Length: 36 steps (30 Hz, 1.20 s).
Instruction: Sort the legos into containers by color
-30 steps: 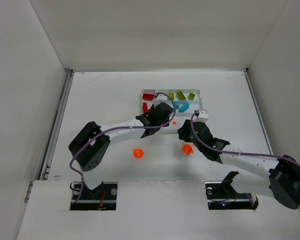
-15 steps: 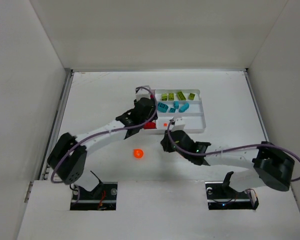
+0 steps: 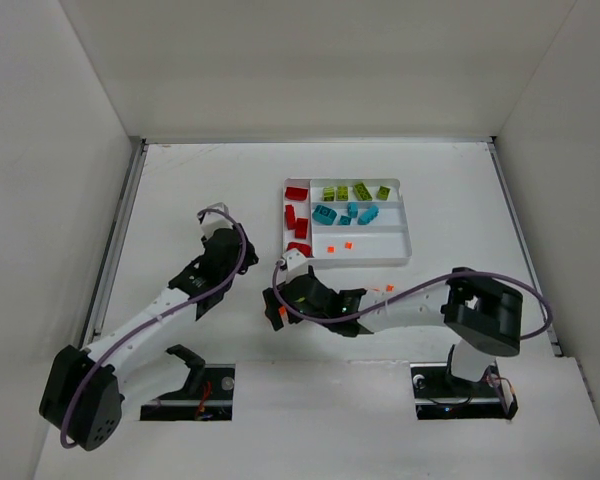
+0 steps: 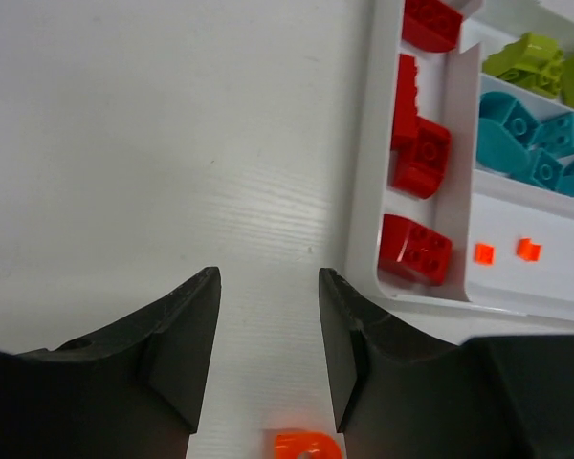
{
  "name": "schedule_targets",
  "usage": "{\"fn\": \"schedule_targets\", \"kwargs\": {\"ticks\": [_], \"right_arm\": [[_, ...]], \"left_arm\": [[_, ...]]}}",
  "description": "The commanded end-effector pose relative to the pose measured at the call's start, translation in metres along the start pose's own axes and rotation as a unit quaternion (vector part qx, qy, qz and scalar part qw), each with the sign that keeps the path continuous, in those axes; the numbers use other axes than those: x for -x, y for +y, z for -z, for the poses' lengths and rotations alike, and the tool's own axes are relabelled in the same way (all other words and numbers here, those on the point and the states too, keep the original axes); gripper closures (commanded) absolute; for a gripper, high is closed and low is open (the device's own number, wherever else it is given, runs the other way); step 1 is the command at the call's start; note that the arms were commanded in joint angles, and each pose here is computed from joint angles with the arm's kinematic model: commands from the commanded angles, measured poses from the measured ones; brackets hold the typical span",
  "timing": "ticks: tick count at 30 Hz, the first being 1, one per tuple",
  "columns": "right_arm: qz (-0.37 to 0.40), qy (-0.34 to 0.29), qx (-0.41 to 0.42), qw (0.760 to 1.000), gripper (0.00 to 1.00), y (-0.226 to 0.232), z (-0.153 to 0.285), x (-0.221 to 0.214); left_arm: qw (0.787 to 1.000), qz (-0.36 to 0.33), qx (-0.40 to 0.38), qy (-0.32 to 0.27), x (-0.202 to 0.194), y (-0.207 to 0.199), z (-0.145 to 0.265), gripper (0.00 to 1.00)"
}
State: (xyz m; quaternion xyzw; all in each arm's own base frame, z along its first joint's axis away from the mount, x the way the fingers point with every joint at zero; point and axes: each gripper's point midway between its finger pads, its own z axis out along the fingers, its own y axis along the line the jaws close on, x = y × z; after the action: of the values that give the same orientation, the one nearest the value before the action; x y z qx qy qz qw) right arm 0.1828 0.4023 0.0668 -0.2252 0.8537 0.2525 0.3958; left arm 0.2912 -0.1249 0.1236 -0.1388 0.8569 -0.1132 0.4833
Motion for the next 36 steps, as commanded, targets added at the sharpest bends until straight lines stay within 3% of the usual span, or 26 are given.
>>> {"fn": "schedule_targets", "kwargs": {"ticks": [1,14,21,26,36], "right_arm": [[0.010,-0.003,0.021,1.000,0.07,0.022,-0.008,0.007],[0.021,0.024,-0.025,0.999,0.28,0.009,-0.034,-0.008],[0.027,0.013,-0.062,0.998,0.60,-0.004,-0.032,-0.002],[-0.027,-0.045,-0.042,0.998,0.62,-0.017,-0.006,0.039],[-0.107,-0.123,-0.180,0.970,0.61,-0.170,0.032,0.101]], "left_arm": [[1.000,0.023,0.009,-0.006,0.000,0.013,0.007,0.57],[0.999,0.035,0.021,-0.011,-0.006,0.031,0.017,0.57],[0.999,0.027,0.019,0.001,-0.014,0.031,0.021,0.55],[1.000,0.007,-0.002,0.022,-0.027,0.018,0.026,0.52],[0.992,-0.033,-0.103,0.070,-0.066,-0.058,0.040,0.50]]}}
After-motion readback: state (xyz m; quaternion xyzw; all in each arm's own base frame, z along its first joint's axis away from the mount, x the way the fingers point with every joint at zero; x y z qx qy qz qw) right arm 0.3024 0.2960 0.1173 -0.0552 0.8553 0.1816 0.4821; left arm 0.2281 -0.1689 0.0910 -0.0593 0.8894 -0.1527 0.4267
